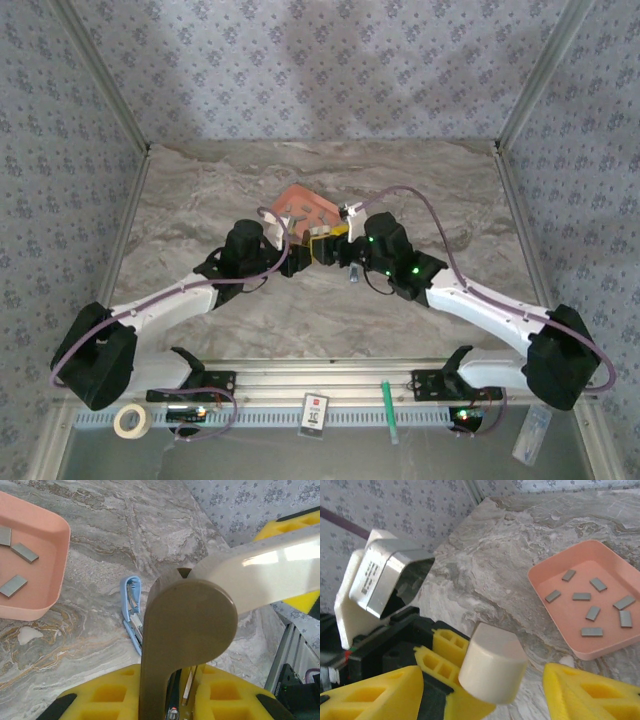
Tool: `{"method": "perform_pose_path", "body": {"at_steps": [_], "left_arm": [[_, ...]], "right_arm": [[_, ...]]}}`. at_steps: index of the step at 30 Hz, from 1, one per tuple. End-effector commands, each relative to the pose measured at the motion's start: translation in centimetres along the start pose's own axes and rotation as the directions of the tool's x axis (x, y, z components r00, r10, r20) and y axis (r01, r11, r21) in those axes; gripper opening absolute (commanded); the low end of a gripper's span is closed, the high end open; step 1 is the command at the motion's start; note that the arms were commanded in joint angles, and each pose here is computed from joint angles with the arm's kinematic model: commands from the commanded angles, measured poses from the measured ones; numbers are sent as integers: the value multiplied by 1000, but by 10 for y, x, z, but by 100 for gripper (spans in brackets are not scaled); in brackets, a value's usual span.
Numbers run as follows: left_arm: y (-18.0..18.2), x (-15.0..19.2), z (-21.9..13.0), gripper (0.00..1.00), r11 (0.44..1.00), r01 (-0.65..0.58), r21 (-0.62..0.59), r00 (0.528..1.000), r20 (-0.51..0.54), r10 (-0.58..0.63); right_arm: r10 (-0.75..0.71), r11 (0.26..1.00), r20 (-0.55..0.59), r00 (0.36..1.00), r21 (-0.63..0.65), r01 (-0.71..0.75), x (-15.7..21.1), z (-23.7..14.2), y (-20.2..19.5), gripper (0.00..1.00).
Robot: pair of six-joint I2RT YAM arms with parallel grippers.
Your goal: Load the staples into the stapler
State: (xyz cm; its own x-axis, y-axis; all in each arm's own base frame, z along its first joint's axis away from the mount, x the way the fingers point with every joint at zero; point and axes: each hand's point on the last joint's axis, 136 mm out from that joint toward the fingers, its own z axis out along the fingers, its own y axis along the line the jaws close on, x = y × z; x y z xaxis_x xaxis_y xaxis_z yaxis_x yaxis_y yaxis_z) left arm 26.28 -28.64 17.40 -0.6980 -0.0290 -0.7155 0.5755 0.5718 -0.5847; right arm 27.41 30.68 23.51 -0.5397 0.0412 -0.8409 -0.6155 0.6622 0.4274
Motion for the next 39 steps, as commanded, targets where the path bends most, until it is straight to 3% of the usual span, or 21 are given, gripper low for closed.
{"method": "perform_pose_path", "body": {"at_steps": [1,5,10,12,14,18,20,28,34,39], "left_arm": [[-8,-12,-1,20,1000,-16,20,999,46,15],[-8,-14,-2,20,1000,-17,18,999,52,16],[-7,-14,-2,22,1000,-15,14,998,53,15],[-7,-15,-2,26,1000,-19,8,998,55,18],[-5,-13,-3,38,1000,-24,-2,999,45,24],[0,-8,-7,68,998,-51,-34,998,31,52],[0,-8,-11,73,997,-67,-46,997,31,68],[14,-5,-18,84,987,-97,-131,995,24,101],[32,0,-19,85,972,-85,-217,996,8,89],[48,0,-22,85,953,-63,-297,998,8,69]], "right_arm": [[72,997,122,990,-27,-69,-33,3,11,64],[111,994,135,985,-12,-111,-33,10,8,57],[123,992,134,983,-6,-124,-30,12,5,30],[121,992,142,982,15,-124,-31,9,1,20],[115,991,135,984,59,-124,-30,5,-7,15],[129,964,56,990,227,-139,-24,-12,-36,12],[151,942,-24,988,306,-136,-13,-23,-50,12],[212,857,-267,940,513,-47,18,-69,-105,8],[340,799,-436,833,601,-12,43,-91,-140,6],[437,764,-506,743,645,-11,54,-85,-164,4]]}}
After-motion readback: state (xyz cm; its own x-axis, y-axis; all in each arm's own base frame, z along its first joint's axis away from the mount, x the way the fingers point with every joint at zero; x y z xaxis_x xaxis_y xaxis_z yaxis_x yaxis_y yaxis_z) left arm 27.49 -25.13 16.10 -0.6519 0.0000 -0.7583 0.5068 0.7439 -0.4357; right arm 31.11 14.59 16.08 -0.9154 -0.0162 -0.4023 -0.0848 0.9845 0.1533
